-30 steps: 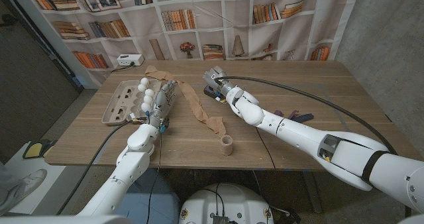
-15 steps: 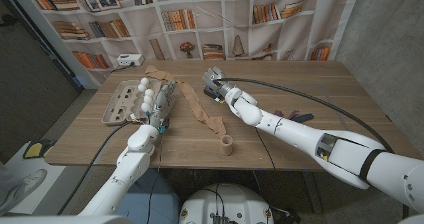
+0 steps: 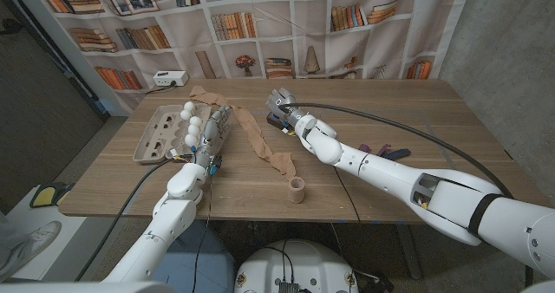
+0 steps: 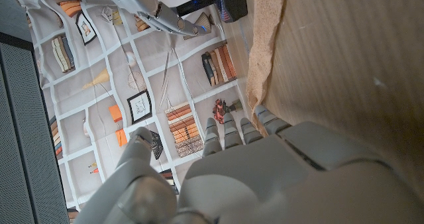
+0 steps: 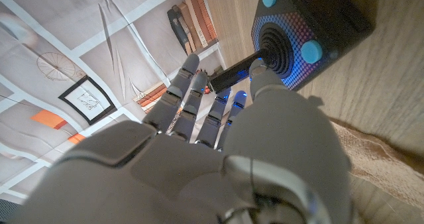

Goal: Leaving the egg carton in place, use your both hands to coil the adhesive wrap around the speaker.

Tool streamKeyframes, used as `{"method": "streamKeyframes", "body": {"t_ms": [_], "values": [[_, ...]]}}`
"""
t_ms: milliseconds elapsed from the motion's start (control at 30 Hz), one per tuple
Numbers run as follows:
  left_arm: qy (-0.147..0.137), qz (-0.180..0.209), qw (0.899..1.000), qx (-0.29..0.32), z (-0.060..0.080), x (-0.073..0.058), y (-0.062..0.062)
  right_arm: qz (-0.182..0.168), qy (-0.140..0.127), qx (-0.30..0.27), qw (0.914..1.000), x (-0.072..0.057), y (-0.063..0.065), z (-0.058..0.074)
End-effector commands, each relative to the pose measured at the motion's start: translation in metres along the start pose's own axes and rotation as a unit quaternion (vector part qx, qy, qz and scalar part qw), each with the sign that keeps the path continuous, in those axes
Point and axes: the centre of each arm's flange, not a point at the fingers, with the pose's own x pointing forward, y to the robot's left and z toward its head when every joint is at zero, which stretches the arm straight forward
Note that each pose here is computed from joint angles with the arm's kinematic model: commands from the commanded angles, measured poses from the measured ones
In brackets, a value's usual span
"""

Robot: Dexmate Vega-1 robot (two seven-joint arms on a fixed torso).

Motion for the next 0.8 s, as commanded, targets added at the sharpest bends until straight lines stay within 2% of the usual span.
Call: {"method": "streamKeyframes", "body": {"t_ms": [33,400,800], "values": [[0.003,-0.003,1.0,0.0,-0.0003,0.0005,-0.0024,0.007,-0.001,-0.012,0.9999,0.0007,0.0065,0.0001],[0.003,-0.003,1.0,-0.004,-0.0027,-0.0001,-0.0055,0.014,-0.002,-0.025,0.9996,0.0032,0.0117,0.002],[0.004,0.001,1.0,-0.005,-0.0049,-0.0026,-0.0035,0.019,-0.005,-0.037,0.9991,0.005,0.0144,0.0067]]}}
